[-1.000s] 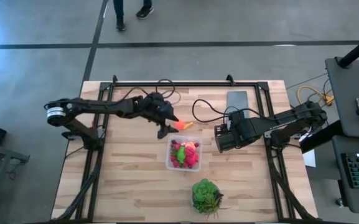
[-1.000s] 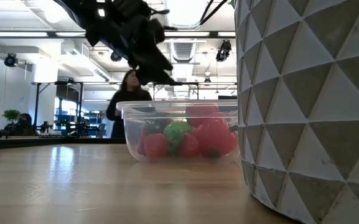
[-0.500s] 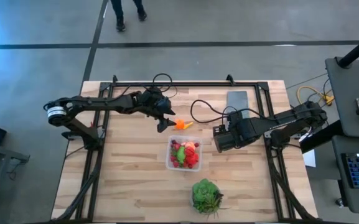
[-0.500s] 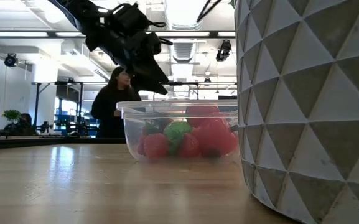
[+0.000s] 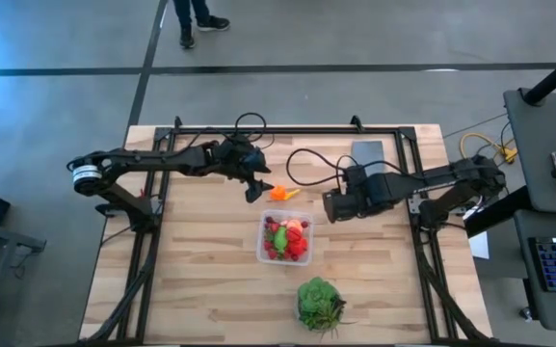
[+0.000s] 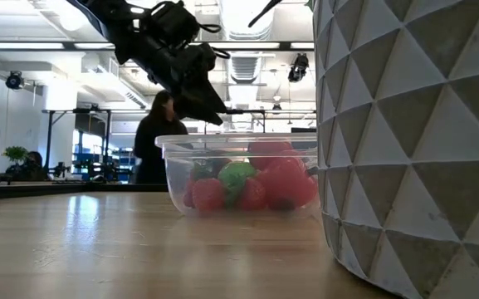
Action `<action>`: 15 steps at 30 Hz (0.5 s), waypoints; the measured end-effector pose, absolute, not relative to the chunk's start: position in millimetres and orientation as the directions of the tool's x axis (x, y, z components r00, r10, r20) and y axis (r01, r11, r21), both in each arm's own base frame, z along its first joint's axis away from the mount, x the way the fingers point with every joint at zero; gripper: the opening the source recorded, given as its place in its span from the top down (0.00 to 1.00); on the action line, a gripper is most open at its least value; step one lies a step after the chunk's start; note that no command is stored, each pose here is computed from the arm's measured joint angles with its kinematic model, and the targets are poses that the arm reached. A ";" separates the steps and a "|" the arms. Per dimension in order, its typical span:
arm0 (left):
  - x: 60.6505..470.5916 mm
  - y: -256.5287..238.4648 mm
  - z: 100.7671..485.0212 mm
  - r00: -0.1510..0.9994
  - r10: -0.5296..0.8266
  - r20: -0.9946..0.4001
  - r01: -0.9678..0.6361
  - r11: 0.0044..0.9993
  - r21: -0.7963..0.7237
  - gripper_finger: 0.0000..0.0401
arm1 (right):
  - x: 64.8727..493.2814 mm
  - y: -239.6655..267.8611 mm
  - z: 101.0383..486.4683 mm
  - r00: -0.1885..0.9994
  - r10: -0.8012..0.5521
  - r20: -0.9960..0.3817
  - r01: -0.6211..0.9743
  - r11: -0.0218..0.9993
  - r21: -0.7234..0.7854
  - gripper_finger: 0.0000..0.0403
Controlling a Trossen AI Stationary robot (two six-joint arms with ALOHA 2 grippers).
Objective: Pick and placing Produce into tupperware
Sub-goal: Put the orange pumpkin into the transparent container
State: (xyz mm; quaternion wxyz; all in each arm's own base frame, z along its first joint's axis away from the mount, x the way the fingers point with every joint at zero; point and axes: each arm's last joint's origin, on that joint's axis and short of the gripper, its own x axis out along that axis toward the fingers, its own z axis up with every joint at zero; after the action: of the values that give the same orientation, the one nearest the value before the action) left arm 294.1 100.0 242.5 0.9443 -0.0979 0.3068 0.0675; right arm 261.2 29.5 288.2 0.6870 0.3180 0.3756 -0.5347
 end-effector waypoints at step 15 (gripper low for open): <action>307.8 108.4 216.8 0.774 0.030 -0.632 -0.110 0.990 -0.088 0.33 | 275.3 -19.1 289.4 0.176 -0.482 -0.858 0.909 0.414 -0.045 0.34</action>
State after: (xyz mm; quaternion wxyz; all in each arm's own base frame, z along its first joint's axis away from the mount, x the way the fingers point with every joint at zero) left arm 307.8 108.4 216.8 0.9400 -0.0599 0.3337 0.0372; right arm 275.3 -19.1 289.4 0.7248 0.2507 0.4262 -0.4798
